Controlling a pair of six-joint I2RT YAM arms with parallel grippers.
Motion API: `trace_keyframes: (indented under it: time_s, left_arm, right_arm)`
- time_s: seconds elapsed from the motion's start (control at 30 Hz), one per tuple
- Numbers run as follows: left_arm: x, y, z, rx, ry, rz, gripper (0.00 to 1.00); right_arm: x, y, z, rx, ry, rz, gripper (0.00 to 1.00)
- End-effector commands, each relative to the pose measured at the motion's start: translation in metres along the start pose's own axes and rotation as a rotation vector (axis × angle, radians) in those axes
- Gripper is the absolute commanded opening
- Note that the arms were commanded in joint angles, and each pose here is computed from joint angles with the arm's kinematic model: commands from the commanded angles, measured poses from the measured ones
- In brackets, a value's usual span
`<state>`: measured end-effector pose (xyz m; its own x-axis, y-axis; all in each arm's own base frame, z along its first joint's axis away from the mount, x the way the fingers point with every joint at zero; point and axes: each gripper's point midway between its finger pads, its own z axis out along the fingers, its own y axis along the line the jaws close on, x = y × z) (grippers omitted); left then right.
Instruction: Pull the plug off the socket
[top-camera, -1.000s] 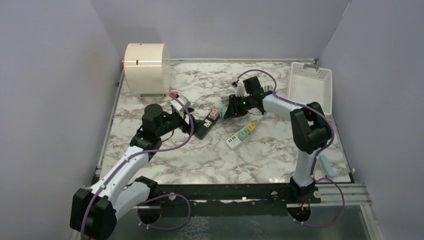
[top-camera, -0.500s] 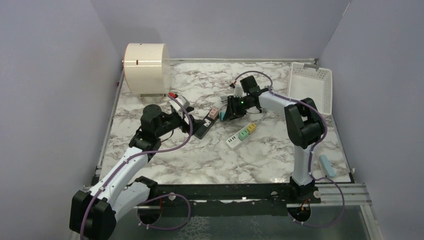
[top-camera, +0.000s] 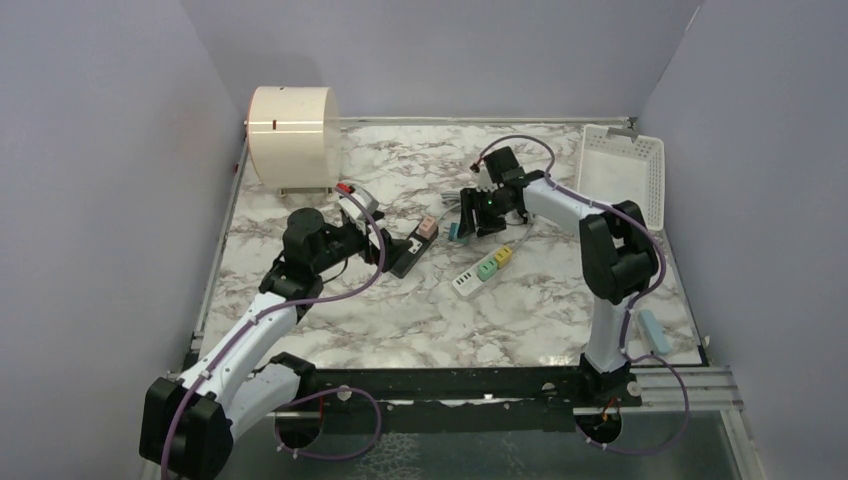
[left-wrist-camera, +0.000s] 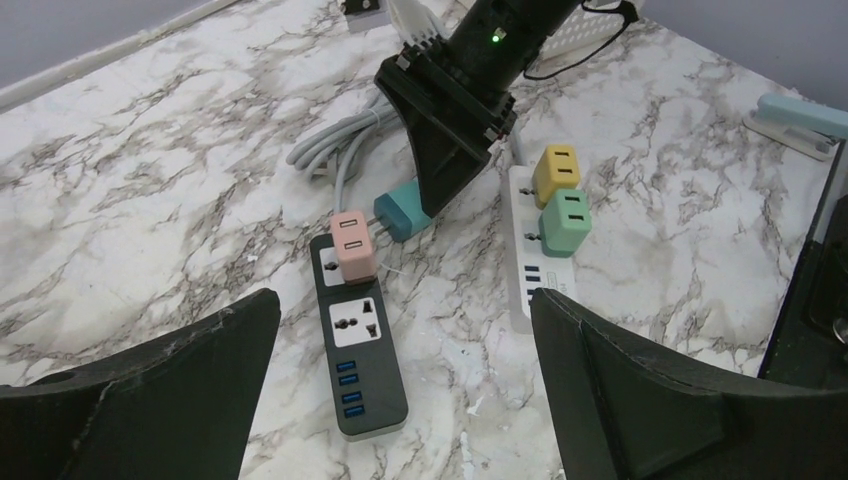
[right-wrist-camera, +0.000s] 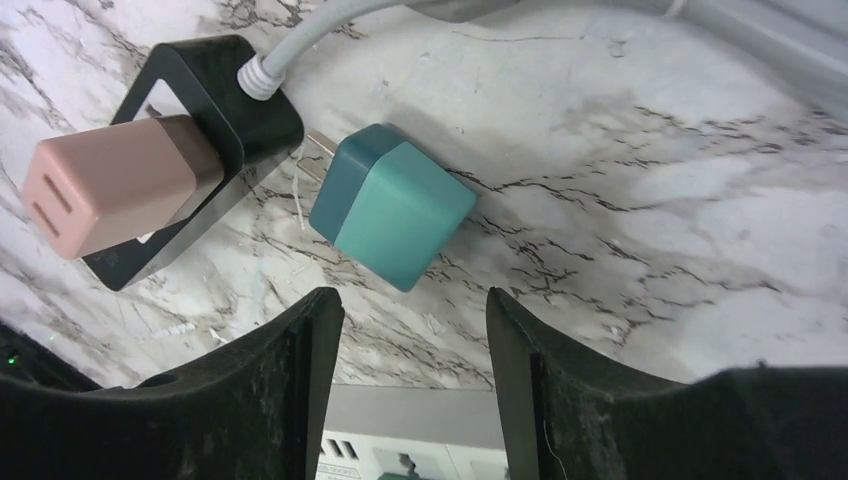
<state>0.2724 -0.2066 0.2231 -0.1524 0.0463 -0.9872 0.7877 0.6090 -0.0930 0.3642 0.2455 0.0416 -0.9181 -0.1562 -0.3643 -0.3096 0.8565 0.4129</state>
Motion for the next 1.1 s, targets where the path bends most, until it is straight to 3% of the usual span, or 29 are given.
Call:
trace_keyframes:
  time_s: [0.0,0.03,0.07,0.13,0.17,0.2,0.37,0.47,0.57,0.63,0.67,0.8,1.07]
  left_arm:
    - [-0.006,0.008,0.003,-0.033,-0.014,0.002,0.99]
    - [-0.006,0.009,0.004,-0.034,-0.013,-0.001,0.99]
    - [-0.006,0.01,0.004,-0.037,-0.012,-0.003,0.99]
    - [-0.005,0.013,0.005,-0.051,-0.009,-0.005,0.99]
    - [-0.005,0.015,0.006,-0.063,-0.008,-0.011,0.99]
    - [-0.004,0.018,0.006,-0.078,-0.007,-0.015,0.99]
    - [0.003,0.038,0.007,-0.185,0.01,-0.046,0.99]
    - [0.002,0.048,0.007,-0.245,0.01,-0.077,0.99]
    - [-0.01,0.048,0.007,-0.256,-0.032,-0.109,0.99]
    - [-0.017,0.046,0.006,-0.252,-0.062,-0.132,0.99]
    - [-0.02,0.045,0.005,-0.251,-0.076,-0.142,0.99]
    - [-0.017,0.049,0.0,-0.301,-0.076,-0.178,0.99]
    - [0.012,0.069,-0.001,-0.447,-0.026,-0.366,0.99]
  right_arm:
    - [-0.036,0.003,-0.038,0.085,-0.129,-0.016,0.61]
    - [-0.043,0.006,-0.044,0.091,-0.154,-0.019,0.66]
    - [-0.05,0.009,-0.053,0.091,-0.186,-0.023,0.84]
    - [-0.06,0.015,-0.066,0.089,-0.238,-0.024,0.88]
    - [-0.064,0.017,-0.073,0.089,-0.264,-0.019,0.98]
    - [-0.069,0.021,-0.079,0.081,-0.293,-0.019,1.0]
    - [-0.093,0.047,-0.113,0.007,-0.428,0.015,0.99]
    - [-0.105,0.058,-0.122,-0.065,-0.499,0.123,0.99]
    - [-0.108,0.055,-0.119,-0.179,-0.41,0.303,0.99]
    - [-0.104,0.07,-0.114,-0.343,-0.302,0.309,0.99]
    - [-0.105,0.073,-0.113,-0.345,-0.286,0.305,0.99]
    - [-0.114,0.084,-0.114,-0.13,-0.355,0.249,0.99]
    - [-0.108,0.099,-0.101,0.168,-0.336,0.267,0.99]
